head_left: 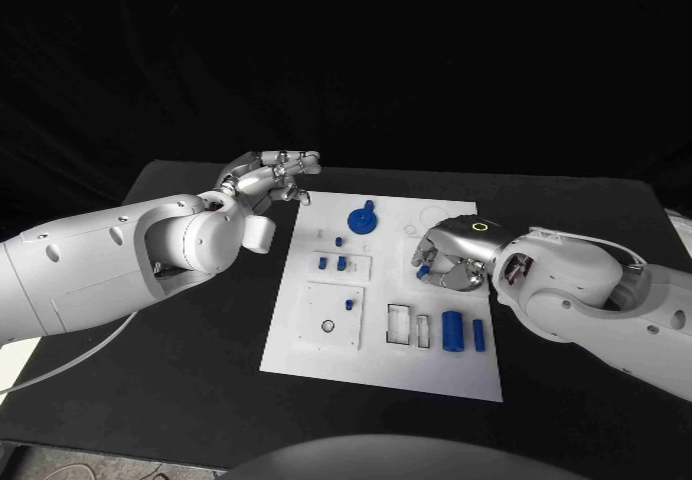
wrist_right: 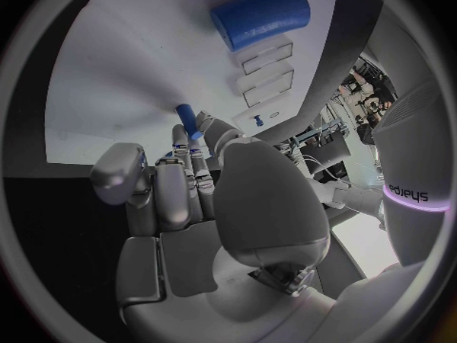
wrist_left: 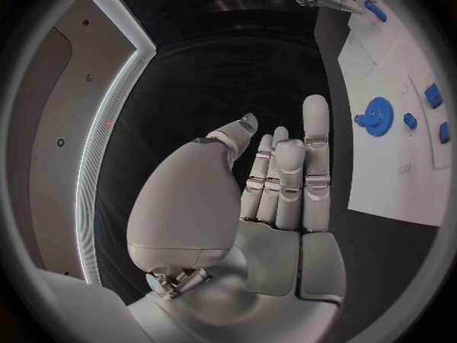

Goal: Assemble the parts on the task board

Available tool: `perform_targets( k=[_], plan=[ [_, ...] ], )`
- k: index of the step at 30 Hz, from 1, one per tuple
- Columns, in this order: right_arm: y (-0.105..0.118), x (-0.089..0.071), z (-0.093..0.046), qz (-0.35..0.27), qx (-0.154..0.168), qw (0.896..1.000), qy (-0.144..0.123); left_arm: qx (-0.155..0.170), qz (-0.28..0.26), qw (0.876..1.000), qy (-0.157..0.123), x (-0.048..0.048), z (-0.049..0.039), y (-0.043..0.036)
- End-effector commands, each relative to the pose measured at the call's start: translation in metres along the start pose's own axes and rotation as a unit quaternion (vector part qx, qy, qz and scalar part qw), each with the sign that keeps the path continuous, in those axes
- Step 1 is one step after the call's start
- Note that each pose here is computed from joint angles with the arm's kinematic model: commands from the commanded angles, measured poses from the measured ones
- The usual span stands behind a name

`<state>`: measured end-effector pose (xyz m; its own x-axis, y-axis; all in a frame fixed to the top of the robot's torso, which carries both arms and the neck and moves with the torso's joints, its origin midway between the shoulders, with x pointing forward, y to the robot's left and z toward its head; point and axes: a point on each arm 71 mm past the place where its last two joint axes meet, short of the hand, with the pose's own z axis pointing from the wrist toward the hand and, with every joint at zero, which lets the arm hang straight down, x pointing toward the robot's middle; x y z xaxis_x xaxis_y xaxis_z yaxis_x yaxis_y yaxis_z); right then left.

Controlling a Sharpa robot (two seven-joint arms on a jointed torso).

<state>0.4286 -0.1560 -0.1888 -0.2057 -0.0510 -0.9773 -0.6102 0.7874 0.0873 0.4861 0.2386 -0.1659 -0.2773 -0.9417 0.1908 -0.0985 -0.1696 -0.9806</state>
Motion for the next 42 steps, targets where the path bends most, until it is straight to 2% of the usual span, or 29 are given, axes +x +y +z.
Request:
perform_targets(
  k=[1,12,23,37,42],
  plan=[
    [0.002,0.005,0.000,-0.010,-0.006,1.000,0.017,0.003,-0.005,1.000,0.010,0.0021,0.0001,-0.0007],
    [0.000,0.002,0.001,-0.028,0.004,1.000,-0.005,0.002,-0.004,1.000,0.009,0.0014,0.0000,-0.0007],
    [0.007,-0.004,0.001,-0.024,-0.013,0.999,-0.040,0.002,-0.004,1.000,0.008,0.0011,0.0000,-0.0007],
    [0.015,-0.019,-0.012,-0.015,-0.023,0.998,-0.063,0.003,-0.003,1.000,0.006,0.0007,0.0000,-0.0008],
    [0.029,-0.028,-0.016,-0.008,-0.041,0.996,-0.073,0.003,-0.004,1.000,0.006,0.0010,0.0002,-0.0007]
  ],
)
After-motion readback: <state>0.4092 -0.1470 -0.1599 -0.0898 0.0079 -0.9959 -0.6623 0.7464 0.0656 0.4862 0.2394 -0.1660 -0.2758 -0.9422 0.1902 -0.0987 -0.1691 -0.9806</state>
